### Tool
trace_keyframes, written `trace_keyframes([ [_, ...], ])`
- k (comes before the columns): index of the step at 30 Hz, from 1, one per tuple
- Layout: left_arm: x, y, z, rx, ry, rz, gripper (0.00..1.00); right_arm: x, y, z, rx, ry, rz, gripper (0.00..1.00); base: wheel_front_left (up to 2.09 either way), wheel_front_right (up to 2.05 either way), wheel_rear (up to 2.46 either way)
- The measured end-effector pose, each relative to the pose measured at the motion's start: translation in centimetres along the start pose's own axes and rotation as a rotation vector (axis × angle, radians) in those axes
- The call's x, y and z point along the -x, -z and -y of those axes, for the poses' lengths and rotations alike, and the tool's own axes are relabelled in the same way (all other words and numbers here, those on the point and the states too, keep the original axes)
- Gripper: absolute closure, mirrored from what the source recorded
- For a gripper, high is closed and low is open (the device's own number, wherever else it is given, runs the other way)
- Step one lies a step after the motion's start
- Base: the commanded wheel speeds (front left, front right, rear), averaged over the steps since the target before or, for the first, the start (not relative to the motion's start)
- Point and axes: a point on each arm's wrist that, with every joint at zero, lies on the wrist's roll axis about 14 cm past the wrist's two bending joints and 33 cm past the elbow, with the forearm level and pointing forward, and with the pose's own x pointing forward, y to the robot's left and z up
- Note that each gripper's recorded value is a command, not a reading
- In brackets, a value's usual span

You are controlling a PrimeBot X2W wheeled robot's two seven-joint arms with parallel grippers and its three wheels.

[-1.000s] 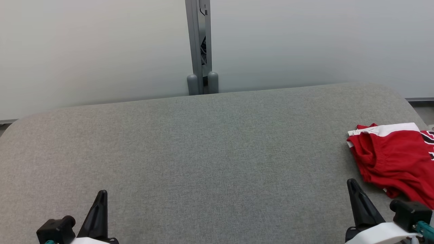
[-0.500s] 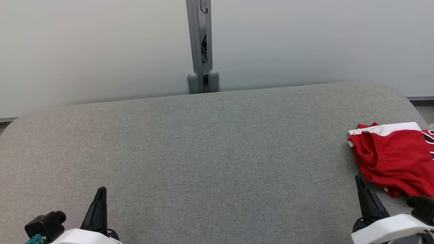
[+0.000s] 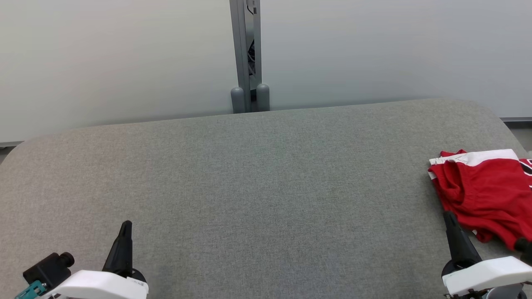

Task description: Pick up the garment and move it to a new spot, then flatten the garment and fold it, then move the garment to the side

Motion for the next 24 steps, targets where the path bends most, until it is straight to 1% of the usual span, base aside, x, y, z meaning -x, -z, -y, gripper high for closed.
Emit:
trace_keyframes([
  [24,-0.97,-0.17,0.4,0.296,0.013,-0.003,1.0,-0.85,-0.82,0.82,-0.297,0.014,0.008,1.0,0.0,0.0,0.0],
])
